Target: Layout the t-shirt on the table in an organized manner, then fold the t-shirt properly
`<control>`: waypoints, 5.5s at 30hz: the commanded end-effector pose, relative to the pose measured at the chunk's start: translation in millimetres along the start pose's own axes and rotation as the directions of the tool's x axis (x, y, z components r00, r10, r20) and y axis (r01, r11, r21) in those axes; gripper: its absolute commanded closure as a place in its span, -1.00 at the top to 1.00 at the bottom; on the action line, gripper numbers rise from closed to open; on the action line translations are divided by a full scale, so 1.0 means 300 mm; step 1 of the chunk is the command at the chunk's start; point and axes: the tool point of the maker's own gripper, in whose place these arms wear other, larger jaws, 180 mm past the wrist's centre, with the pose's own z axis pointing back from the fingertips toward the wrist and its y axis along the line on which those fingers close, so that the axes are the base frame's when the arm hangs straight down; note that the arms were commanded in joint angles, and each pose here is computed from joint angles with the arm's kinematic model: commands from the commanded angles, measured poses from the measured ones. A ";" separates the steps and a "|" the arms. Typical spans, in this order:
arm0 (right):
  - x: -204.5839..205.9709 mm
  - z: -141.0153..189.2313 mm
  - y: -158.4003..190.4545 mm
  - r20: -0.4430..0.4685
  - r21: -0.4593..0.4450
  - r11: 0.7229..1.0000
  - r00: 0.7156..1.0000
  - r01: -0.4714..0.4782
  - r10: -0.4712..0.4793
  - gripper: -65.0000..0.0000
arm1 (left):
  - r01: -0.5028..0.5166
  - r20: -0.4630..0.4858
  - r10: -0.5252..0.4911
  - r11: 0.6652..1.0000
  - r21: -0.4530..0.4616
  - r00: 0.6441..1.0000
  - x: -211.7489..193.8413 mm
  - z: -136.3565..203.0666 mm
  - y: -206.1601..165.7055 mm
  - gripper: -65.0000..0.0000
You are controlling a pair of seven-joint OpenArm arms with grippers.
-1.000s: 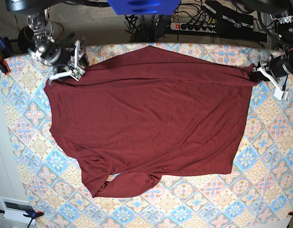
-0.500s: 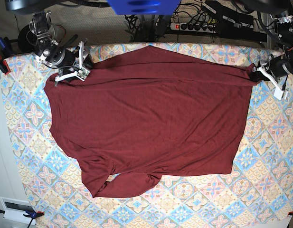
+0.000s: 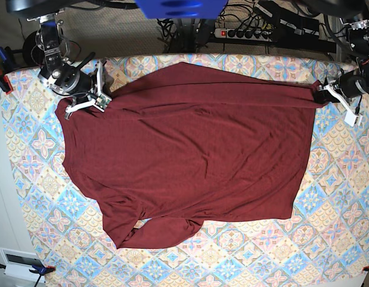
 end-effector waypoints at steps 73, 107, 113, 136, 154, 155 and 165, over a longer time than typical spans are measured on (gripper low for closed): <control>0.024 0.029 -0.285 -0.018 -0.167 0.986 1.000 -0.014 0.011 -0.49 | -0.161 0.214 0.134 0.981 0.110 0.968 0.263 -0.031 0.135 -0.06; -0.123 0.021 -0.383 -0.079 -0.193 0.978 0.993 0.072 -0.089 -0.98 | -0.166 0.202 0.145 0.982 0.094 0.969 0.239 -0.035 0.129 -0.06; -0.106 0.031 -0.399 -0.070 -0.206 0.977 0.995 0.062 -0.078 -0.98 | -0.169 0.198 0.148 0.981 0.093 0.969 0.232 -0.038 0.129 -0.06; -0.110 0.022 -0.367 -0.101 -0.164 0.986 0.995 0.007 -0.024 -0.79 | -0.174 0.180 0.154 0.980 0.097 0.972 0.202 -0.044 0.134 -0.06; -0.110 0.050 -0.418 -0.090 -0.209 0.978 0.995 0.024 -0.043 -1.00 | -0.174 0.179 0.155 0.980 0.098 0.972 0.199 -0.044 0.134 -0.06; -0.112 0.054 -0.424 -0.090 -0.214 0.976 0.995 0.026 -0.047 -1.00 | -0.174 0.179 0.155 0.980 0.098 0.972 0.199 -0.044 0.134 -0.06; -0.062 0.070 -0.503 -0.056 -0.262 0.965 0.997 0.028 -0.044 -1.00 | -0.174 0.177 0.155 0.980 0.099 0.972 0.197 -0.044 0.135 -0.06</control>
